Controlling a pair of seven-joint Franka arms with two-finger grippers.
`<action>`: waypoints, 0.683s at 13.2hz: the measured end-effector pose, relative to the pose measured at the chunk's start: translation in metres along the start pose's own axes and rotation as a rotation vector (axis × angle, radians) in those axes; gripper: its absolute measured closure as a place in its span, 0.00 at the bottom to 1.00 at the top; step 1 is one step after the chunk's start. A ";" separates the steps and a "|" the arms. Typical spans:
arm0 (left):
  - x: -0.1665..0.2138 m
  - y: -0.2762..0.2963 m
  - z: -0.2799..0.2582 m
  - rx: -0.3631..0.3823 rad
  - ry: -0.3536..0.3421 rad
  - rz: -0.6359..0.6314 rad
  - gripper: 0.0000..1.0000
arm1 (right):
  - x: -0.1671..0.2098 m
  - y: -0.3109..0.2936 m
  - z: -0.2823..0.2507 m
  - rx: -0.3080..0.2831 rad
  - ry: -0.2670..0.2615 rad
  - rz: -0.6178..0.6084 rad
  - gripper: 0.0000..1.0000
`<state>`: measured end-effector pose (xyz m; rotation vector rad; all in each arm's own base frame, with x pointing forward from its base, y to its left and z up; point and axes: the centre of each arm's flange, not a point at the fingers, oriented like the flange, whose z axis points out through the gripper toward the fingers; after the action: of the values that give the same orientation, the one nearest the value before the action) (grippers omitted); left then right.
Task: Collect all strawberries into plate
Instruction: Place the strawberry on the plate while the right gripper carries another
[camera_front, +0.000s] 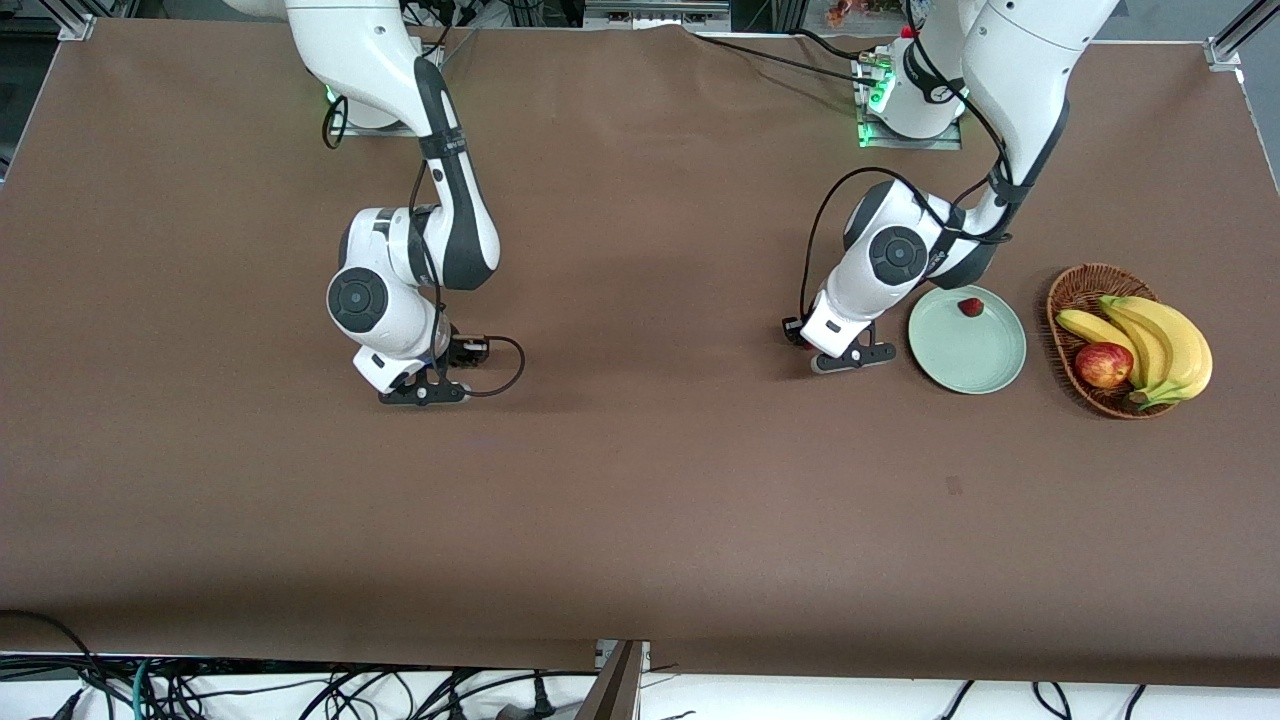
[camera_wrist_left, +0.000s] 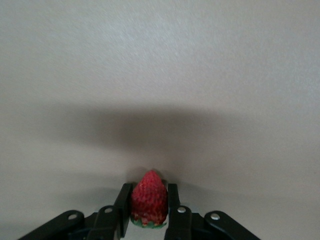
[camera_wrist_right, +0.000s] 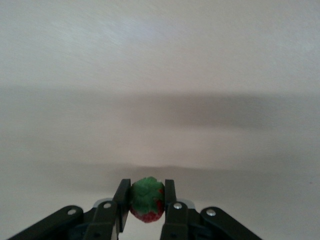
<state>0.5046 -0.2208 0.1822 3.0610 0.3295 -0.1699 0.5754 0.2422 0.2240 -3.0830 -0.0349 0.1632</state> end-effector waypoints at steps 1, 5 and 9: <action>0.009 -0.005 -0.013 0.021 -0.009 0.004 0.67 | 0.002 -0.010 -0.008 0.009 0.006 0.017 0.69; 0.054 -0.092 -0.093 0.072 -0.046 0.105 0.67 | 0.000 -0.068 -0.028 0.034 0.042 0.072 0.69; 0.080 -0.213 -0.126 0.073 -0.067 0.192 0.67 | -0.011 -0.171 -0.024 0.111 0.059 0.193 0.69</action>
<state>0.5494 0.0128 0.2885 3.1261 0.0251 -0.2794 0.5639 0.4116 0.2589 -2.9740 0.2657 0.0785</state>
